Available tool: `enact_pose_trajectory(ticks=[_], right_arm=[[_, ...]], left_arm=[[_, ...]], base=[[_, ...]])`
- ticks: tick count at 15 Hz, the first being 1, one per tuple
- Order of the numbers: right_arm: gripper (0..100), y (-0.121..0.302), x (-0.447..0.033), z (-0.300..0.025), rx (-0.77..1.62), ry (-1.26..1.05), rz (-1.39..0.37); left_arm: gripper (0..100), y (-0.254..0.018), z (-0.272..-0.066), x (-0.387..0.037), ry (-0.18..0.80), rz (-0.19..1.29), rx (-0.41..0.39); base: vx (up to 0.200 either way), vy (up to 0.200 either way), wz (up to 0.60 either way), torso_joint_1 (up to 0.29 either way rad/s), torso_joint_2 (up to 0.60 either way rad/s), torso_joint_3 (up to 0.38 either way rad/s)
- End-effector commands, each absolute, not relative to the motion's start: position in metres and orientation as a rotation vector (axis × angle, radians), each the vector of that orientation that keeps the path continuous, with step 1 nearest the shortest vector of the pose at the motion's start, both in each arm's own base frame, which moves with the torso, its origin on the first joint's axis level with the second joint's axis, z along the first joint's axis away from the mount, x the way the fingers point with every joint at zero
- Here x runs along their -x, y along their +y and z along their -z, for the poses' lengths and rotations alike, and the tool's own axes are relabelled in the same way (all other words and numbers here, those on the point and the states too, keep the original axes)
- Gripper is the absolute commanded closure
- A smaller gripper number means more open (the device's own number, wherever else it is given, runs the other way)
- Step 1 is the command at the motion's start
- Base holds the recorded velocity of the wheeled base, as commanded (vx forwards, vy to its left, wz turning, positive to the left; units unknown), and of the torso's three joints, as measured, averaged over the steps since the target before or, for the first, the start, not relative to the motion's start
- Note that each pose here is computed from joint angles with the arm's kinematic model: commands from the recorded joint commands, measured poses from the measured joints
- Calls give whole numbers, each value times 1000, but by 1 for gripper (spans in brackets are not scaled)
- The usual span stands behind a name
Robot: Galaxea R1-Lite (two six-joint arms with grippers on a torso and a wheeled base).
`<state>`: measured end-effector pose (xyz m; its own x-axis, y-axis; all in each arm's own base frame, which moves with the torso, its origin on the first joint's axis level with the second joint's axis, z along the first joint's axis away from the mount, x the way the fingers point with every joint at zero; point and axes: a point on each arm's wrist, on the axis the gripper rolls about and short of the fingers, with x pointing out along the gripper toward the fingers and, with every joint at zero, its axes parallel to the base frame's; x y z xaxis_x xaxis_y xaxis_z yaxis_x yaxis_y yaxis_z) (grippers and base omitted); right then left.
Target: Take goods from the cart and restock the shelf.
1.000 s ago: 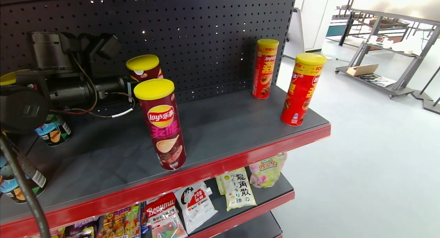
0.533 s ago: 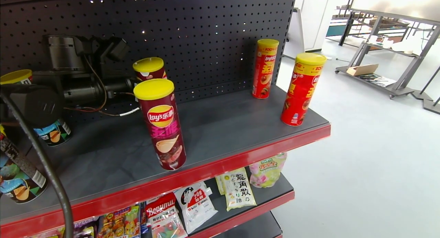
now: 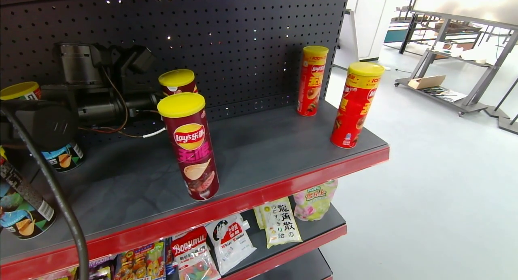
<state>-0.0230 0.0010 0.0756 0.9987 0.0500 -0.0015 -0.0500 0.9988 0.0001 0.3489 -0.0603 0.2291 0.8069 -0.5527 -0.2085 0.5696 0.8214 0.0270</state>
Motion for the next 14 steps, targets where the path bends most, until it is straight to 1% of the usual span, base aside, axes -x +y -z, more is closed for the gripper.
enact_pose_trajectory(ticks=[1,2,3,7,9,12,14], right_arm=[[0,1,23,-76,0,3,-51],[0,1,23,-76,0,3,-51],[0,1,23,-76,0,3,-51],[0,1,23,-76,0,3,-51],[0,1,23,-76,0,2,-51],[0,1,23,-76,0,3,-51],[0,1,23,-76,0,3,-51]], left_arm=[[100,-60,-229,-347,196,602,-92],[100,-60,-229,-347,196,602,-93],[0,-60,-229,-348,194,601,-93],[0,-59,-230,-345,193,599,-92],[0,-57,-231,-337,196,596,-91],[0,-39,-226,-312,214,557,-107],[0,-30,-222,-294,232,534,-102]], base=[[0,0,0,0,0,0],[0,0,0,0,0,0],[0,0,0,0,0,0],[0,0,0,0,0,0],[0,0,0,0,0,0],[0,0,0,0,0,0],[0,0,0,0,0,0]])
